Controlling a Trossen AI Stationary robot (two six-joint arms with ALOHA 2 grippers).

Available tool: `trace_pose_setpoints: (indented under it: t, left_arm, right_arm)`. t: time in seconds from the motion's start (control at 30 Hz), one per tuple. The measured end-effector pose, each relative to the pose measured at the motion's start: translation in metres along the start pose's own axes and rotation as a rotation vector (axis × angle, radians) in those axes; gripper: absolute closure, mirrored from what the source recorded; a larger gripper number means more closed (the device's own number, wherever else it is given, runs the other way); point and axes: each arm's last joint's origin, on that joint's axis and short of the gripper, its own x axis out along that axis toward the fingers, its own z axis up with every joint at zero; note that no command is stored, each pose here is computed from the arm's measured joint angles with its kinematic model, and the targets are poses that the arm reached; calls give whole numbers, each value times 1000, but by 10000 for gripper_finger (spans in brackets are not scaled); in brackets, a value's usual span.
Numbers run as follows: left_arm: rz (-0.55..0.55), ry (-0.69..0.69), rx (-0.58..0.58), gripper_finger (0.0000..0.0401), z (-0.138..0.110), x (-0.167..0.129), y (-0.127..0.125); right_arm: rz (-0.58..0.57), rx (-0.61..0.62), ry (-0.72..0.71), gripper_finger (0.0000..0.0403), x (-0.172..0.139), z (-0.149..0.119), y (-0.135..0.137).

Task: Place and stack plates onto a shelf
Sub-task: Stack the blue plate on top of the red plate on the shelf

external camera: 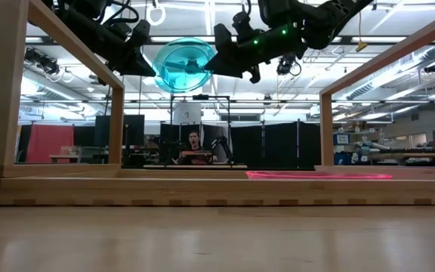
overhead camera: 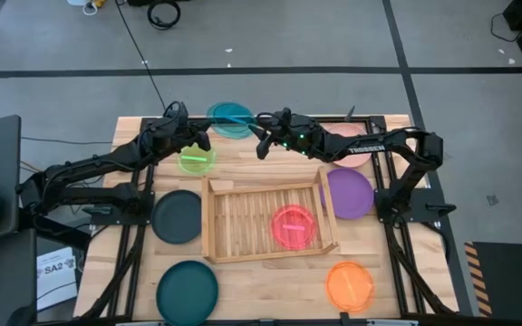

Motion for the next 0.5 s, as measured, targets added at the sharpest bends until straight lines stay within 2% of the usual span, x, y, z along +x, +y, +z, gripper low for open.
trace_pose_setpoints:
  t: [0.27, 0.5]
  left_arm:
    - [1, 0, 0, 394, 0, 0, 0]
    - [0, 0, 0, 393, 0, 0, 0]
  right_arm:
    - [-7, 1, 0, 387, 0, 0, 0]
    - [-8, 10, 0, 385, 0, 0, 0]
